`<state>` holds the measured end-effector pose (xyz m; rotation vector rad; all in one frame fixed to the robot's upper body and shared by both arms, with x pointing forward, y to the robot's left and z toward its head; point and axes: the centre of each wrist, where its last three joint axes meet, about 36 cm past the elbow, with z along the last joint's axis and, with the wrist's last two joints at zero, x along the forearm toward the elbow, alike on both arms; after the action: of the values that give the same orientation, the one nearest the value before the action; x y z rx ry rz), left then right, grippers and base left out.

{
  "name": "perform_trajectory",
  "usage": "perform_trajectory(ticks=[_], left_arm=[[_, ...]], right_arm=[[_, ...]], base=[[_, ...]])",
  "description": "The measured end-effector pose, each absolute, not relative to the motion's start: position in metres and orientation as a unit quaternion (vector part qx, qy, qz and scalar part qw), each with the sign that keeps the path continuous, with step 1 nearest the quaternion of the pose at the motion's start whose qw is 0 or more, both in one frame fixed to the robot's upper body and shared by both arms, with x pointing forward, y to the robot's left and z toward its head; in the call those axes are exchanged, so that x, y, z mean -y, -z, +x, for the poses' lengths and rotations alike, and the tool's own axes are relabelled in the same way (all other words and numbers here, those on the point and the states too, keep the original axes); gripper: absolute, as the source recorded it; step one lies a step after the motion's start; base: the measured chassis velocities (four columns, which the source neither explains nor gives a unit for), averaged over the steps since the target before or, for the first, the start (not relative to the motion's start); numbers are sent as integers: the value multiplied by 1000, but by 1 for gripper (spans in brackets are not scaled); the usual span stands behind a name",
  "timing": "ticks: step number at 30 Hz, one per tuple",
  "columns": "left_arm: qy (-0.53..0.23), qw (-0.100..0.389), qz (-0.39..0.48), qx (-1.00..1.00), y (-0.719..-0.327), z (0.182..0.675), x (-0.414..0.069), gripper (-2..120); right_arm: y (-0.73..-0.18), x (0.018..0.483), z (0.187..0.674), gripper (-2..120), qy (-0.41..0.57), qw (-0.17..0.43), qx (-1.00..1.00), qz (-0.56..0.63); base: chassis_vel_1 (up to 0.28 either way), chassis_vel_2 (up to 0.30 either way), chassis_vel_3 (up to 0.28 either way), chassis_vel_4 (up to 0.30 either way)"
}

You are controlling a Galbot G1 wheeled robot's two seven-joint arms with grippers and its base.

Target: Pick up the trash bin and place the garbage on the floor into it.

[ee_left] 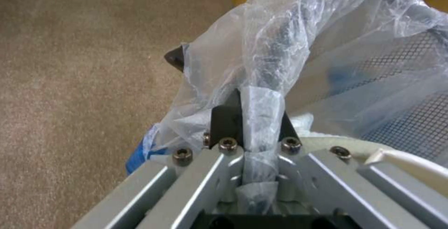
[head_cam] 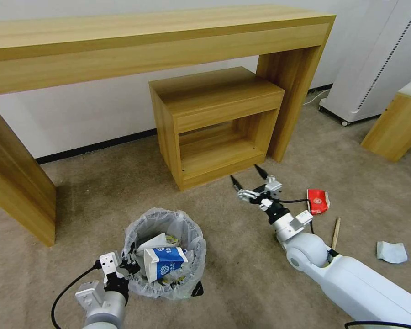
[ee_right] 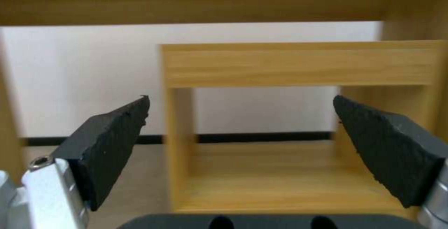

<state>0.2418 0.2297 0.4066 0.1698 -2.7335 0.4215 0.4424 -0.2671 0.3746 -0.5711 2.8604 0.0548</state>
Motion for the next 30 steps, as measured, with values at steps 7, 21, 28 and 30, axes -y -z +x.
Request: perform_trajectory(ticks=[7, 21, 28, 30], left_arm=[[-149, 184, 61, 970, -405, 245, -234, 1], [-153, 187, 60, 969, -401, 250, -236, 1], [-153, 188, 61, 968, -401, 251, -237, 1], [-153, 188, 61, 968, -401, 250, -237, 1]], right_arm=[[-372, 287, 443, 100, 26, 96, -992, -82], [-373, 324, 432, 99, 118, 81, -989, 36], [-368, 321, 433, 100, 108, 92, -989, 30], [-367, 320, 434, 100, 108, 96, -989, 25]], base=[[0, 0, 0, 0], [0, 0, 0, 0], [-14, -22, -16, -17], [0, 0, 0, 0]])
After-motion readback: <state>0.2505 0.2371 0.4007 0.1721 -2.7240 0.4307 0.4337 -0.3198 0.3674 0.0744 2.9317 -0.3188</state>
